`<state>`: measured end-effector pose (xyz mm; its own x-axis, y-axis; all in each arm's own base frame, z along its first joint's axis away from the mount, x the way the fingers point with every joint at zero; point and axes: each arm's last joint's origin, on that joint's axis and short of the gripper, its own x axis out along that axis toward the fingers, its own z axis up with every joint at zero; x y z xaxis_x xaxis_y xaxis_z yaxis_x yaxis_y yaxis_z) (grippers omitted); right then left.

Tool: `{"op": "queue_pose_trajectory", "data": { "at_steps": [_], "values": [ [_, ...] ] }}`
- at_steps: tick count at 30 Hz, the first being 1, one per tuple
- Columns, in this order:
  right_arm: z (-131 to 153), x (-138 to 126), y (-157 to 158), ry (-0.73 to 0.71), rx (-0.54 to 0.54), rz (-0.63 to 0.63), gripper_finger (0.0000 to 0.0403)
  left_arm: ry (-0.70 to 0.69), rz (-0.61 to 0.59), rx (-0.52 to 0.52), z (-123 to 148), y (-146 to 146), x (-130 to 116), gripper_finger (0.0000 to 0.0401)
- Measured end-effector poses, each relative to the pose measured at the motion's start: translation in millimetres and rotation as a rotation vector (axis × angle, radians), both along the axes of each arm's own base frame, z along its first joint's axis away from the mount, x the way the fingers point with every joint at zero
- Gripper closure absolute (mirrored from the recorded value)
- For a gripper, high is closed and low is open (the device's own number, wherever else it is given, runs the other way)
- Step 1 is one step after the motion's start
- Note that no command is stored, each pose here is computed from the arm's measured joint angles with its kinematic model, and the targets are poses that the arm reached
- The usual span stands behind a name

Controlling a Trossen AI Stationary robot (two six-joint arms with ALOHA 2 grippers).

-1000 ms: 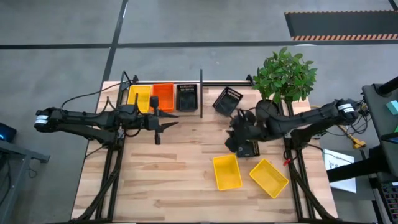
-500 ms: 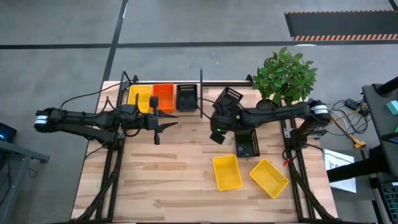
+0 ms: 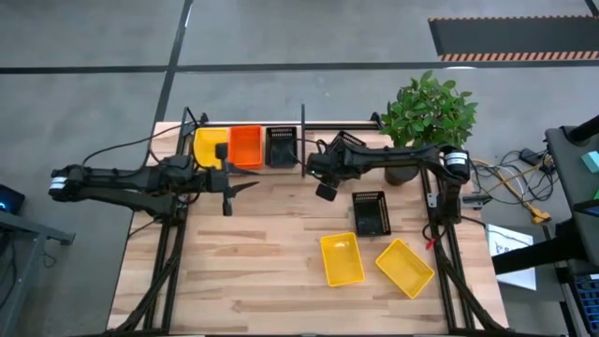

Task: Stack baskets on shelf by color
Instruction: Stack the top black bin on the black bin on the shelf

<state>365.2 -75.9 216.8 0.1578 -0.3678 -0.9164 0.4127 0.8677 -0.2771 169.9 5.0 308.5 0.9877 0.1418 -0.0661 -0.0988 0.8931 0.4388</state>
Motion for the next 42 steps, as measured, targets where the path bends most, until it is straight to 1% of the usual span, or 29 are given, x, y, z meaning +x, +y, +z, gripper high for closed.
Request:
{"op": "queue_pose_trajectory", "data": {
  "at_steps": [3, 9, 16, 24, 30, 32, 34, 37, 40, 42],
  "values": [
    [-9.3, 0.7, -7.3, 0.042, -0.006, 0.041, 0.025, -0.009, 0.001, -0.021, 1.0, 0.0, -1.6, 0.0317],
    [-29.0, 4.8, -11.6, 0.106, 0.002, 0.069, 0.0254, -0.007, 0.001, -0.023, 1.2, 0.0, -3.4, 0.0317],
    [-45.8, 7.5, -13.8, 0.147, 0.013, 0.056, 0.0258, 0.002, 0.001, -0.023, 0.2, 0.0, -3.0, 0.0317],
    [-57.6, 10.0, -15.2, 0.172, 0.019, 0.063, 0.0279, 0.003, 0.001, -0.022, 0.0, -0.1, -3.1, 0.0317],
    [-56.0, 9.0, -13.8, 0.172, 0.044, 0.072, 0.0318, 0.004, 0.001, -0.022, 0.0, -0.1, -3.1, 0.0317],
    [-50.2, 6.6, -12.5, 0.173, 0.045, 0.074, 0.033, 0.005, 0.001, -0.022, -0.1, -0.1, -3.0, 0.0317],
    [-41.5, 3.4, -11.8, 0.166, 0.042, 0.073, 0.0332, 0.006, 0.0, -0.023, -0.2, -0.2, -3.0, 0.0317],
    [-30.2, -1.8, -10.6, 0.166, 0.041, 0.081, 0.0318, 0.007, 0.0, -0.023, -0.4, -0.2, -3.0, 0.0317],
    [-20.6, -5.7, -10.0, 0.163, 0.031, 0.096, 0.029, 0.008, 0.0, -0.022, -0.5, -0.2, -3.0, 0.0317],
    [-16.8, -6.8, -10.7, 0.165, -0.003, 0.103, 0.0268, 0.008, 0.0, -0.022, -0.5, -0.2, -3.0, 0.0317]
  ]
}}
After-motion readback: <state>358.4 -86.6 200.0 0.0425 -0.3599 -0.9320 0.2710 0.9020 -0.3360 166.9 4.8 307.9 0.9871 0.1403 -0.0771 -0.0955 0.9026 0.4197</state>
